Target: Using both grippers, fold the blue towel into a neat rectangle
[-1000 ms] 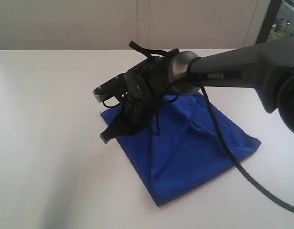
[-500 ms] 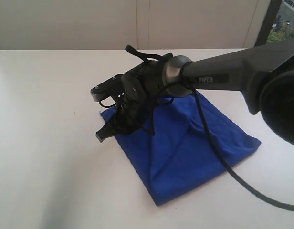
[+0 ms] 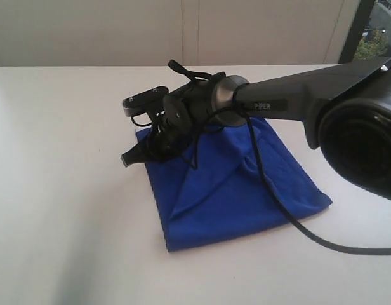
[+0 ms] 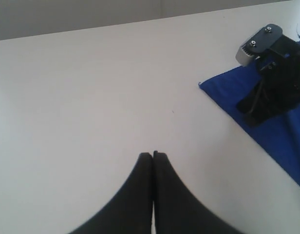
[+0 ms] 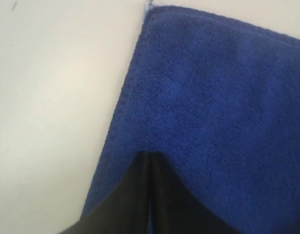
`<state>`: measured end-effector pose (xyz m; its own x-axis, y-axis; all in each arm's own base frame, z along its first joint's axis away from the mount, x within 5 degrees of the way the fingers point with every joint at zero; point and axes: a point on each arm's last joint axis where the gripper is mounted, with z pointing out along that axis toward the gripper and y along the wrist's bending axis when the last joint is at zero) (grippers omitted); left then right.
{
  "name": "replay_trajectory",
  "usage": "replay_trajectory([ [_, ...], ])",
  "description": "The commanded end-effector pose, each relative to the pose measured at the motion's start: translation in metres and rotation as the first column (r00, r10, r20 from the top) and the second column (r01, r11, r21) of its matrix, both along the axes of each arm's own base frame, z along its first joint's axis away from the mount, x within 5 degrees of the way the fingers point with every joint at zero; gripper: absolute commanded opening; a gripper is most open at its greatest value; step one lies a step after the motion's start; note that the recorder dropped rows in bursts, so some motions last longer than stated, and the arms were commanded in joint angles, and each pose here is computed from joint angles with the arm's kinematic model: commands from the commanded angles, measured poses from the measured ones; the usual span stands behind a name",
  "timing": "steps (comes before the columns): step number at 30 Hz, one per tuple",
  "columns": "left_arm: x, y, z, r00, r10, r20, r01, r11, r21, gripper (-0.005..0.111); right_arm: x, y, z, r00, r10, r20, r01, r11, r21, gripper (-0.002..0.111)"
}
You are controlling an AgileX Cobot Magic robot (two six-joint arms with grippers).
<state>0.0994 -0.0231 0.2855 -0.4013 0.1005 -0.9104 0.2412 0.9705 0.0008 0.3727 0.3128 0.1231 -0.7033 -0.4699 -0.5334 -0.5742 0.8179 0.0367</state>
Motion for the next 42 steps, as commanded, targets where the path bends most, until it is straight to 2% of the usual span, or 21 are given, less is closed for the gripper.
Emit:
replay_trajectory([
  [1, -0.001, 0.0, -0.002, 1.0, -0.001, -0.004, 0.001, 1.0, -0.009, 0.0, 0.017, -0.005, -0.006, 0.998, -0.06, 0.024, 0.058, 0.997, 0.047, 0.0],
  [14, -0.001, 0.0, -0.002, 1.0, -0.001, -0.004, 0.001, 1.0, -0.009, 0.0, 0.04, -0.008, -0.018, 0.986, -0.151, 0.066, 0.139, 0.978, 0.154, 0.0],
  [30, -0.001, 0.0, -0.002, 1.0, -0.001, -0.004, 0.001, 1.0, -0.009, 0.0, 0.044, -0.005, -0.019, 0.979, -0.179, 0.093, 0.155, 0.964, 0.217, 0.0],
  [39, -0.001, 0.0, -0.002, 1.0, -0.001, -0.004, 0.001, 1.0, -0.009, 0.0, 0.046, -0.004, -0.016, 0.973, -0.213, 0.088, 0.184, 0.948, 0.261, 0.0],
  [42, -0.001, 0.0, -0.002, 1.0, -0.001, -0.004, 0.001, 1.0, -0.009, 0.0, 0.045, -0.004, 0.0, 0.971, -0.217, 0.1, 0.182, 0.943, 0.278, 0.0],
])
